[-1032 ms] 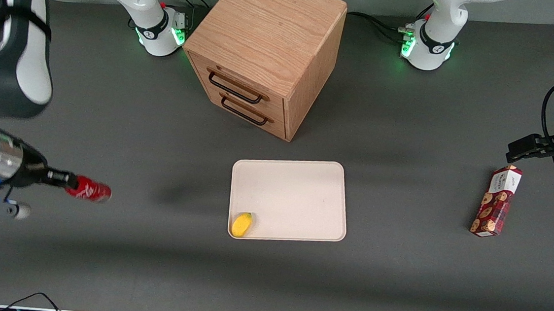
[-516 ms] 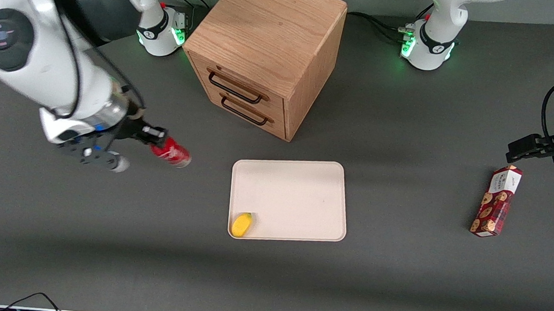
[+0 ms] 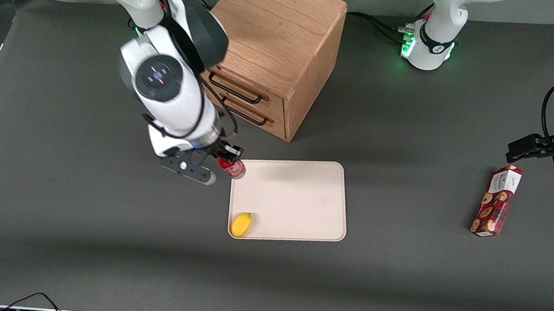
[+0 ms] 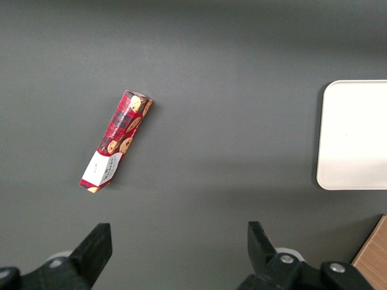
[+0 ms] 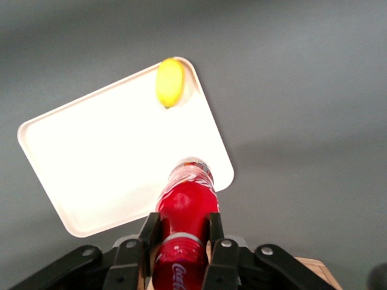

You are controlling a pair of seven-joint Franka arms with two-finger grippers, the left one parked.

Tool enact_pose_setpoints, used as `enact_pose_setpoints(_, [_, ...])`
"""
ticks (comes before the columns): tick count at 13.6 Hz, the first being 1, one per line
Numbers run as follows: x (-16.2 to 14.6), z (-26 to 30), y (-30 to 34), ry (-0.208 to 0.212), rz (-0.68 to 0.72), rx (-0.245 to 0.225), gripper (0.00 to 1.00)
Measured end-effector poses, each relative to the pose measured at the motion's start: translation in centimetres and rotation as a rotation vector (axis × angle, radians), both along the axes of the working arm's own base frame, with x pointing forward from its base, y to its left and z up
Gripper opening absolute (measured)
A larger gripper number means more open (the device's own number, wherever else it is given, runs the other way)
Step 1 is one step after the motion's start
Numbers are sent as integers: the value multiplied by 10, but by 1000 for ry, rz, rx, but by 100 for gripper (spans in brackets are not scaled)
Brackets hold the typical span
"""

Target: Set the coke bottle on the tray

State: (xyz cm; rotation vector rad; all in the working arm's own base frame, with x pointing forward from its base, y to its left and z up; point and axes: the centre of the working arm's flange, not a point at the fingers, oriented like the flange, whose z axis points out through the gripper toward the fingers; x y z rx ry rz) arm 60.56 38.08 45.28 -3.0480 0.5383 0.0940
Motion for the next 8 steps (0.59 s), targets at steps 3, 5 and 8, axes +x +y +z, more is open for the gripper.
enact_pose_setpoints(3, [14, -55, 6, -12, 1, 9, 37])
enact_pose_setpoints(5, [15, -87, 6, -15, 17, -22, 37])
enact_pose_setpoints(8, [15, -114, 2, 6, 22, -46, 37])
